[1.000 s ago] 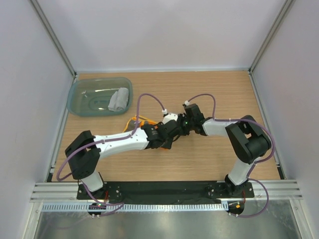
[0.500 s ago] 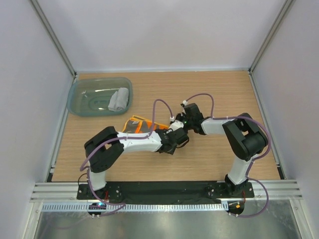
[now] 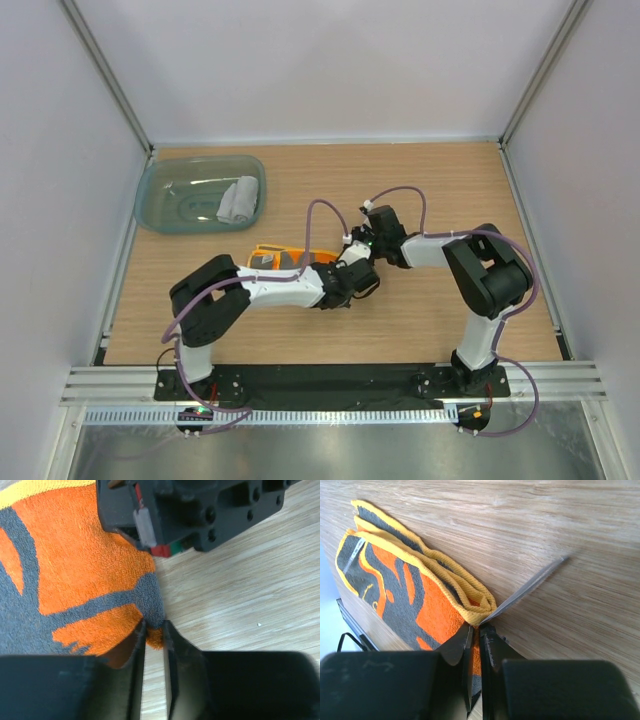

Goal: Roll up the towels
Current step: Roll the towel

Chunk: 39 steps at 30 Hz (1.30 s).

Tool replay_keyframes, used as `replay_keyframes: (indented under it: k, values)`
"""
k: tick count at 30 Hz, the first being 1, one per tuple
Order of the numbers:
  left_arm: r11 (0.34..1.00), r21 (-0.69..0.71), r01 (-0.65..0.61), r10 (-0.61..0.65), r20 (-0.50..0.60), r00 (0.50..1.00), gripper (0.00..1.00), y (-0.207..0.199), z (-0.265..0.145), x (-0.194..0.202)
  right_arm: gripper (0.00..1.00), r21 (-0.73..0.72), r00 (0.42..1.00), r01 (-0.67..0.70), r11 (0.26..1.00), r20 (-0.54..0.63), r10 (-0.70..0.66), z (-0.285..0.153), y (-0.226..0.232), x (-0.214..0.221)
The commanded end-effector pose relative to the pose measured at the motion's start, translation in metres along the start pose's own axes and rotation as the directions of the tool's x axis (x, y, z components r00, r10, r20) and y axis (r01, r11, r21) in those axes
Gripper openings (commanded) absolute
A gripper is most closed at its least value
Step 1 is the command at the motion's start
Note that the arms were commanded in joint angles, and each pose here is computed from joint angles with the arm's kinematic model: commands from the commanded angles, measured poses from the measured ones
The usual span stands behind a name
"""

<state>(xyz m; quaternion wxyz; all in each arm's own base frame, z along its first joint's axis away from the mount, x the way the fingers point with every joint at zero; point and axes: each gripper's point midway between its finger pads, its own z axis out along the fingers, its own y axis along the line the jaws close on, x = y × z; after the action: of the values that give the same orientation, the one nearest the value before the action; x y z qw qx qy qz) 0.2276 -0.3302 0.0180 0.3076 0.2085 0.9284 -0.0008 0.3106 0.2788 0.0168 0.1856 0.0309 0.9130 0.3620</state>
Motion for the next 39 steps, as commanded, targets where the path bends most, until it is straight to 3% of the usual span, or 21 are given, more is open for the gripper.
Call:
replay_keyframes:
  k: [1, 4, 13, 20, 23, 29, 32, 39]
  values:
    - [0.999, 0.049, -0.007, 0.009, -0.034, 0.999, 0.14, -0.003, 0.007, 0.024, 0.09, 0.105, 0.997, 0.004, 0.995, -0.074, 0.004, 0.006, -0.031, 0.023]
    - [0.998, 0.07, -0.003, 0.008, -0.061, 0.998, 0.0, -0.003, 0.006, 0.035, 0.08, 0.101, 0.997, 0.007, 0.995, -0.076, 0.001, 0.005, -0.031, 0.023]
    - [0.971, 0.231, 0.064, -0.042, -0.1, 0.994, 0.0, -0.006, -0.043, 0.052, 0.08, 0.131, 0.997, -0.001, 0.991, -0.076, 0.011, -0.005, -0.034, 0.028]
    - [0.965, 0.231, 0.127, -0.105, -0.105, 0.989, 0.0, 0.02, -0.066, 0.073, 0.08, 0.143, 0.997, -0.01, 0.99, -0.068, 0.02, -0.012, -0.037, 0.032]
    - [0.959, 0.245, 0.142, -0.119, -0.107, 0.987, 0.0, 0.021, -0.071, 0.075, 0.13, 0.149, 0.997, -0.016, 0.989, -0.072, 0.027, -0.014, -0.039, 0.035]
    - [0.933, 0.306, 0.189, -0.169, -0.09, 0.982, 0.0, 0.019, -0.09, 0.067, 0.36, 0.196, 0.997, -0.005, 0.981, -0.07, 0.019, -0.024, -0.045, 0.038]
    - [0.92, 0.326, 0.218, -0.2, -0.087, 0.976, 0.0, 0.017, -0.095, 0.064, 0.43, 0.261, 0.999, 0.012, 0.965, -0.052, 0.001, -0.036, -0.05, 0.034]
    - [0.842, 0.39, 0.374, -0.36, -0.111, 0.926, 0.0, 0.007, -0.108, 0.057, 0.45, 0.439, 0.989, 0.051, 0.897, 0.105, -0.107, -0.093, -0.05, -0.006]
